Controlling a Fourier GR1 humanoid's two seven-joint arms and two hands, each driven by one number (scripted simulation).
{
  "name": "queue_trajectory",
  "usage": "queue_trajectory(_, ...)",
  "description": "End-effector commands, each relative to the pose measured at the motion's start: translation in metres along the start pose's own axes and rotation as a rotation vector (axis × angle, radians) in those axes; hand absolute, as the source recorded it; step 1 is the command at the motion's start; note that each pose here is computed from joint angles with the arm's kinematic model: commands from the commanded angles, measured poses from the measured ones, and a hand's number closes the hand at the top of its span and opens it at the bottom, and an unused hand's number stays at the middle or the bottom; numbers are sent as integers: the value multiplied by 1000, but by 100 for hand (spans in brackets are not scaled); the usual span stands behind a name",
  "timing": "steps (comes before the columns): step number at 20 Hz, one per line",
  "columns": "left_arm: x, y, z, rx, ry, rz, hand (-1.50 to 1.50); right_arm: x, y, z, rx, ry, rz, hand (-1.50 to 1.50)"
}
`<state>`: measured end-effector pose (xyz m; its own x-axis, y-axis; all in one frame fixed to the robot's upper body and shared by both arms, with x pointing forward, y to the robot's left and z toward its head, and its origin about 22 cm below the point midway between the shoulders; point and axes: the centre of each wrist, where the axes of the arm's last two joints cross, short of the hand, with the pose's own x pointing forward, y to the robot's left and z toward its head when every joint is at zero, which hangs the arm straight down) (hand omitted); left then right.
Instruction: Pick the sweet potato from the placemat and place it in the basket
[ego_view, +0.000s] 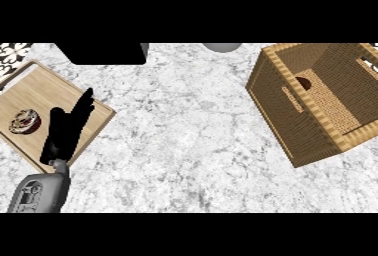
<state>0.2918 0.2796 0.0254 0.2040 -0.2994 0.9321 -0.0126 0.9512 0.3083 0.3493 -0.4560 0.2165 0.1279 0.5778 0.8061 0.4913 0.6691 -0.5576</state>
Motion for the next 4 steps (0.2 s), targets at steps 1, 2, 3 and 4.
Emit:
queue_trajectory(1, 5, -12, -2, -18, -2, -8, 0, -29, -61, 3, -56, 34, -39, -150)
queue_trajectory(2, 9, 12, -4, 17, 2, -1, 0, -46, -76, 11, -28, 37, -48, -150)
queue_trajectory(3, 18, -2, -2, -5, -9, 2, 0, -54, -89, 6, -55, 27, -68, -150)
queue_trajectory(4, 5, -12, -4, -14, -10, -6, 0, -62, -94, 10, -56, 44, -69, -150)
